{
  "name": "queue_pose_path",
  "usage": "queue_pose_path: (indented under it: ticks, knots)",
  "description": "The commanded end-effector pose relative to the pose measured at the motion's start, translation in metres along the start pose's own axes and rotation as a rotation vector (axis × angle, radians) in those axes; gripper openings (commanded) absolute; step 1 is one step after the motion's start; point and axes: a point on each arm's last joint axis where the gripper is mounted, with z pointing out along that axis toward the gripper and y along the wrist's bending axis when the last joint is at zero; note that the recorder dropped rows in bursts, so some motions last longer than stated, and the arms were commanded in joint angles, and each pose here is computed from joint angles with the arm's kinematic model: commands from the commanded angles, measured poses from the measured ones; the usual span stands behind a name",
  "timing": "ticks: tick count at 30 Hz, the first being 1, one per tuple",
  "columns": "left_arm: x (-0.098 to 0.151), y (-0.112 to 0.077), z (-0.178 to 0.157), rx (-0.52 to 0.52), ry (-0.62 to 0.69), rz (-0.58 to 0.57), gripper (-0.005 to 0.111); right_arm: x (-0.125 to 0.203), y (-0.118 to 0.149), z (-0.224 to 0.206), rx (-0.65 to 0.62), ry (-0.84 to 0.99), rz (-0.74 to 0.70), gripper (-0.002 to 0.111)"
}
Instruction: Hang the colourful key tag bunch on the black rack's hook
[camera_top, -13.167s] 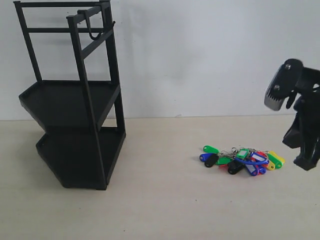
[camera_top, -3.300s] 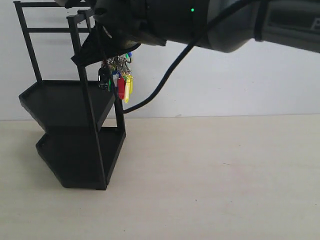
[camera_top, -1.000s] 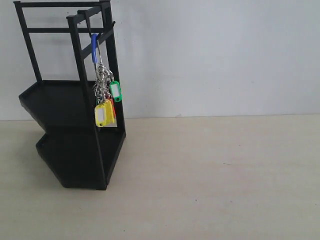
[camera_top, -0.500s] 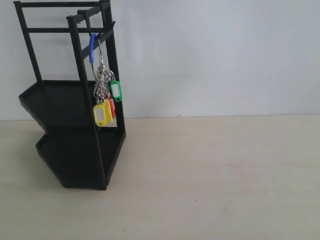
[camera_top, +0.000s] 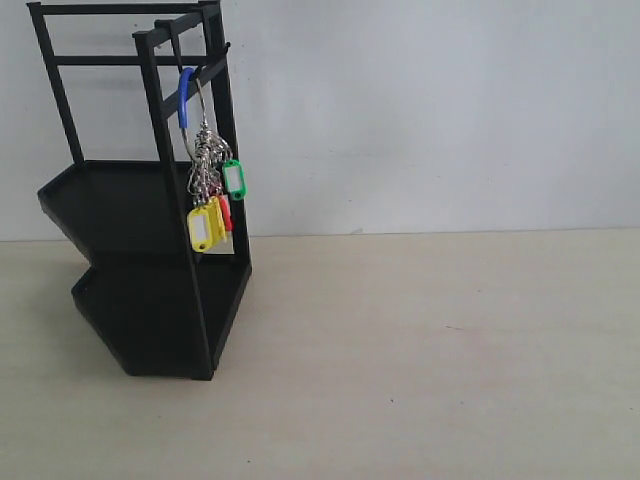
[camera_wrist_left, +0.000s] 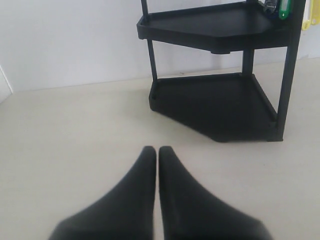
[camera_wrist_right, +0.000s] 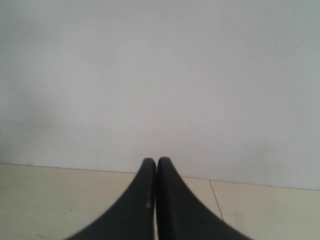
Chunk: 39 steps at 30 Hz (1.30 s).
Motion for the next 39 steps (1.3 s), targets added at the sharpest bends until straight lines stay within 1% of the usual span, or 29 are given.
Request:
queue_pose_path:
  ticks: [1,4,7,10,15,18,21,22,24,26,28,29,30,32,35,38,39]
  knots:
    - [-0.001,0.0,0.0,0.001,-0.01,-0.004,0.004,0.001,-0.001,-0.001,0.006,-0.001,0.007,0.0]
    - [-0.001,0.0,0.0,0.001,-0.01,-0.004,0.004,0.002,-0.004,-0.005,0.066,0.009,0.015,0.0]
    - [-0.001,0.0,0.0,0.001,-0.01,-0.004,0.004,0.003,-0.01,-0.012,0.176,0.022,0.026,0.0]
    - [-0.001,0.0,0.0,0.001,-0.01,-0.004,0.004,0.006,-0.02,-0.027,0.292,0.019,0.057,0.0]
    - [-0.001,0.0,0.0,0.001,-0.01,-0.004,0.004,0.013,-0.041,-0.066,0.484,-0.051,0.104,0.0]
    - [-0.001,0.0,0.0,0.001,-0.01,-0.004,0.004,0.02,-0.048,-0.089,0.554,-0.088,0.139,0.0]
    - [-0.001,0.0,0.0,0.001,-0.01,-0.004,0.004,0.024,-0.051,-0.103,0.592,-0.111,0.167,0.0]
    - [-0.001,0.0,0.0,0.001,-0.01,-0.004,0.004,0.026,-0.051,-0.105,0.585,-0.118,0.193,0.0]
    - [-0.001,0.0,0.0,0.001,-0.01,-0.004,0.004,0.03,-0.051,-0.111,0.55,-0.145,0.289,0.0]
    - [-0.001,0.0,0.0,0.001,-0.01,-0.004,0.004,0.036,-0.051,-0.117,0.495,-0.162,0.389,0.0]
    - [-0.001,0.0,0.0,0.001,-0.01,-0.004,0.004,0.042,-0.049,-0.122,0.436,-0.166,0.458,0.0]
    - [-0.001,0.0,0.0,0.001,-0.01,-0.004,0.004,0.046,-0.047,-0.122,0.418,-0.157,0.467,0.0]
    - [-0.001,0.0,0.0,0.001,-0.01,-0.004,0.004,0.05,-0.044,-0.121,0.402,-0.16,0.465,0.0]
    - [-0.001,0.0,0.0,0.001,-0.01,-0.004,0.004,0.053,-0.034,-0.114,0.361,-0.232,0.428,0.0]
    - [-0.001,0.0,0.0,0.001,-0.01,-0.004,0.004,0.062,-0.013,-0.096,0.29,-0.341,0.371,0.0]
    - [-0.001,0.0,0.0,0.001,-0.01,-0.004,0.004,0.072,0.014,-0.073,0.165,-0.446,0.351,0.0]
    - [-0.001,0.0,0.0,0.001,-0.01,-0.004,0.004,0.077,0.026,-0.062,0.097,-0.479,0.329,0.0]
